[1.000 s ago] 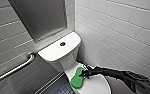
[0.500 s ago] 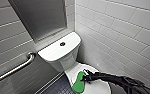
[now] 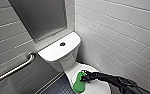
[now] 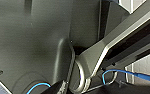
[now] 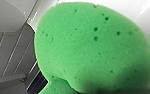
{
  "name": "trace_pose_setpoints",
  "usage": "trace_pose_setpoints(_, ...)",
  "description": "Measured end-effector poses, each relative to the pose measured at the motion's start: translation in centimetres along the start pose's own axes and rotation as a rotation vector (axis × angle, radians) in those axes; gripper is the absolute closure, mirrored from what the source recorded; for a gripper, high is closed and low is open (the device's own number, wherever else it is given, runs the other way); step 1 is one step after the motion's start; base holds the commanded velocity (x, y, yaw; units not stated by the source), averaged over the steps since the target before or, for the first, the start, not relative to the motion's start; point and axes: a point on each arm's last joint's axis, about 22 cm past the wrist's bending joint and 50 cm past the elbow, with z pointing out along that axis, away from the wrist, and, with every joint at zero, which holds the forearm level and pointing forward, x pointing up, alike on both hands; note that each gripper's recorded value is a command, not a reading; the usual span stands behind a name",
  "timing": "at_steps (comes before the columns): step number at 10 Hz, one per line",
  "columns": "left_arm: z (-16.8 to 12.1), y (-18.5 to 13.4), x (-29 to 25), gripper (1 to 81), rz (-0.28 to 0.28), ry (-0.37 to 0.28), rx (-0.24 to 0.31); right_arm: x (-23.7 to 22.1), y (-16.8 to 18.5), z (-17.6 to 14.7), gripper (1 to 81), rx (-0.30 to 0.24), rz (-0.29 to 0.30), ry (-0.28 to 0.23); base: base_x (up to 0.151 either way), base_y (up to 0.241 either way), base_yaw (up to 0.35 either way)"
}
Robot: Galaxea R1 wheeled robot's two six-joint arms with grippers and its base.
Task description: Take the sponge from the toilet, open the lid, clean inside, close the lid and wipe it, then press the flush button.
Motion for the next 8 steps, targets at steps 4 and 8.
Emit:
trace_pose_setpoints(4,0.0,-0.1,0.0,1.0,0.000,-0.001,0.002,-0.6,0.8,-0.2,81.1,0.028,-0.003,0.019,0.000,0.000,0.000)
trace_pose_setpoints(8,0.0,-0.1,0.0,1.0,0.000,0.000,0.002,-3.3,1.3,-2.1,81.1,0.100,-0.004,-0.016,0.000,0.000,0.000)
